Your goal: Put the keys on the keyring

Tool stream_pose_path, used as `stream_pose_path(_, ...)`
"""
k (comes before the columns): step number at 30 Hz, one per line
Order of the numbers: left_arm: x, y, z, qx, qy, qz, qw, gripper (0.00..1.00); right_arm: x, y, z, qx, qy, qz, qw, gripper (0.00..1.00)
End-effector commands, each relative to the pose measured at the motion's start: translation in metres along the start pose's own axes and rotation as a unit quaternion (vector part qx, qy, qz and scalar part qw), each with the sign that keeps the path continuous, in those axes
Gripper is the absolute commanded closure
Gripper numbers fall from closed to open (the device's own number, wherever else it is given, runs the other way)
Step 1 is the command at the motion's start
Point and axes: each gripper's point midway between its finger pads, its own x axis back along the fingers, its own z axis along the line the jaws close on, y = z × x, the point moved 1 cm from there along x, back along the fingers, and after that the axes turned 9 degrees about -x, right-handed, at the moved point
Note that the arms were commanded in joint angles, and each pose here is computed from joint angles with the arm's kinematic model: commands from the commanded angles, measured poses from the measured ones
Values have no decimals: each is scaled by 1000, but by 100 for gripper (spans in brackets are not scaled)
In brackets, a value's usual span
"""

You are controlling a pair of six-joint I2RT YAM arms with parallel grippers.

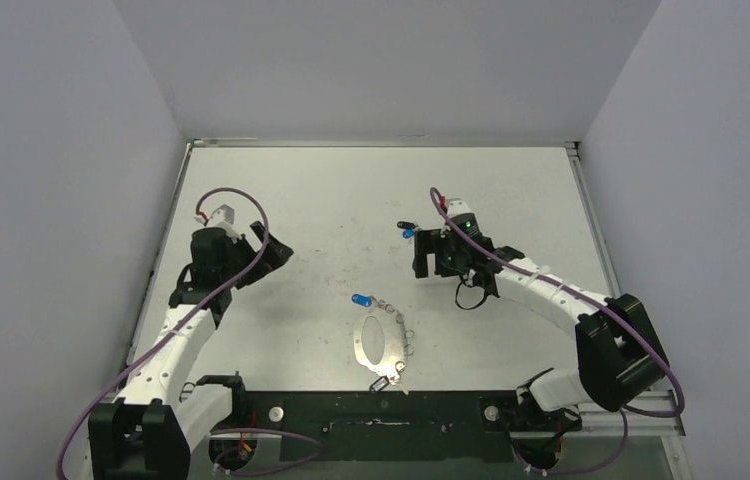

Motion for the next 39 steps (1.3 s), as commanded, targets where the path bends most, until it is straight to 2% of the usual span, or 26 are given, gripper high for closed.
stream_pose_path(1,7,-29,-46,-9,-75,58,995,3,9,-24,29,13,28,21,999,0)
stream_pose_path(4,15,-60,-60,-38,-79,99,991,5,14,-47,33,17,35,36,999,0)
stream_pose_path(6,19,-82,-60,-64,-53,126,989,7,19,-56,30,7,38,38,999,0)
stream_pose_path(13,34,-150,-64,-162,15,192,968,12,44,-66,22,-50,62,-2,997,0)
stream_pose_path(19,37,-193,-83,-278,66,224,932,11,54,-70,10,-94,50,-6,994,0)
stream_pose_path(24,34,-217,-101,-363,111,234,895,11,57,-77,-10,-125,3,17,992,0)
stream_pose_path(30,20,-247,-115,-389,117,258,877,13,62,-80,-25,-139,-23,33,989,0)
stream_pose_path(35,8,-265,-130,-391,87,276,873,23,71,-71,-28,-141,-19,16,990,0)
stream_pose_path(39,-3,-276,-153,-379,46,286,879,32,82,-64,-32,-132,-26,17,991,0)
